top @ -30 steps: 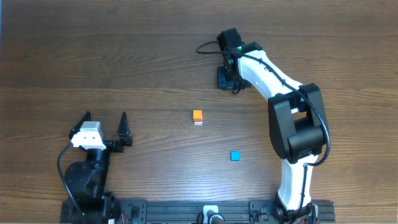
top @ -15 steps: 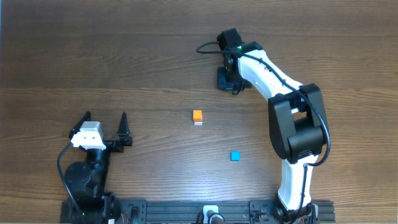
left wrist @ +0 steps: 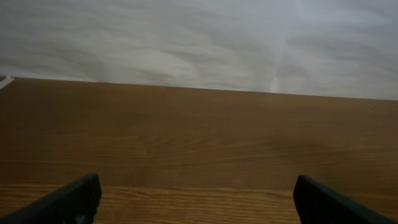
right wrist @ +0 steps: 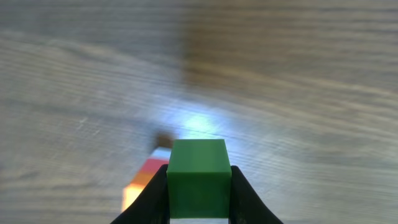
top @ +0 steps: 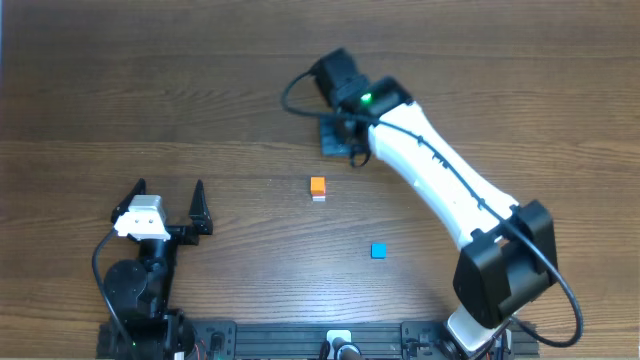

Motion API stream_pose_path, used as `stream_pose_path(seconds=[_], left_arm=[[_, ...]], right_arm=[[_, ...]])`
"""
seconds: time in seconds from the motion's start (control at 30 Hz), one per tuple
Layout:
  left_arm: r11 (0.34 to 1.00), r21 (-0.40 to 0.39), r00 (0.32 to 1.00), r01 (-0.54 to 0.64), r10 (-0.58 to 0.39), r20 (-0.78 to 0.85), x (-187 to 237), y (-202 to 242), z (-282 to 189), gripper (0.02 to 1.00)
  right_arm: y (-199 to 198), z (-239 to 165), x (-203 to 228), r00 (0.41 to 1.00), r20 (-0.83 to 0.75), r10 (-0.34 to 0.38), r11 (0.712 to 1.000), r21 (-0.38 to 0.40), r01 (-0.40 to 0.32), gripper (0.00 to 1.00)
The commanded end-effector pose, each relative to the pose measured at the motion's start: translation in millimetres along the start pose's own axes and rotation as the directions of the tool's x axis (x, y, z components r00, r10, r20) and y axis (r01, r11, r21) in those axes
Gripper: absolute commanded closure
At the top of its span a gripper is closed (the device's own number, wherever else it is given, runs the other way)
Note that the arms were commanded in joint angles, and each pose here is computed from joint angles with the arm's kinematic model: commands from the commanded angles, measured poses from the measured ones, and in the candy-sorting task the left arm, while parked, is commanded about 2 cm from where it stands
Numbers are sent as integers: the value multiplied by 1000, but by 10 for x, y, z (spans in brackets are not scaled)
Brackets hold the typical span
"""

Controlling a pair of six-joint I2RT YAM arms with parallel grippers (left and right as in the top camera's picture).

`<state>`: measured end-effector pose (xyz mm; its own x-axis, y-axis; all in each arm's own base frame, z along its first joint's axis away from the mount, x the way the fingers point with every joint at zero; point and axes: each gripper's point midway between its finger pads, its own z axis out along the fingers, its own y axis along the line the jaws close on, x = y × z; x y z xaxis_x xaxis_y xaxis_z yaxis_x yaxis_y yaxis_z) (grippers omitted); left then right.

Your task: Stack Cubes

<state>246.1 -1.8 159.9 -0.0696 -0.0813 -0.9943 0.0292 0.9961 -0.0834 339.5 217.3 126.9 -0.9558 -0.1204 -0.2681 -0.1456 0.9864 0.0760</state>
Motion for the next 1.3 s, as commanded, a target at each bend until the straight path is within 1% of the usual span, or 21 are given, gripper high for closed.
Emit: stream_pose_path(seconds=[0.03, 0.13, 0.33, 0.47, 0.6, 0.63, 0.93, 1.3], left_arm=[[1000, 4, 1000, -14, 14, 1, 10, -1, -1, 18], [1000, 4, 1000, -14, 14, 1, 10, -1, -1, 18], [1000, 4, 1000, -14, 14, 1, 10, -1, -1, 18], [1000, 4, 1000, -14, 14, 1, 10, -1, -1, 18], [1000, 4, 1000, -14, 14, 1, 10, -1, -1, 18], [1000, 4, 1000, -14, 14, 1, 10, -1, -1, 18], [1000, 4, 1000, -14, 14, 1, 10, -1, -1, 18], [1000, 4, 1000, -14, 14, 1, 10, -1, -1, 18]], right_arm=[[215, -74, 125, 1000, -1, 19, 1000, 1, -19, 904], [354, -86, 221, 1000, -9, 5, 1000, -6, -5, 919], [467, -96, 278, 1000, -4, 18, 1000, -9, -18, 950], [459, -98, 316, 999, -15, 31, 1000, 1, -31, 967], [341, -101, 367, 997, -24, 69, 996, 61, -67, 967], [336, -100, 375, 997, -27, 73, 995, 64, -71, 969], [408, -29, 461, 996, -52, 74, 995, 73, -70, 972], [495, 74, 559, 991, -104, 87, 995, 58, -81, 972]])
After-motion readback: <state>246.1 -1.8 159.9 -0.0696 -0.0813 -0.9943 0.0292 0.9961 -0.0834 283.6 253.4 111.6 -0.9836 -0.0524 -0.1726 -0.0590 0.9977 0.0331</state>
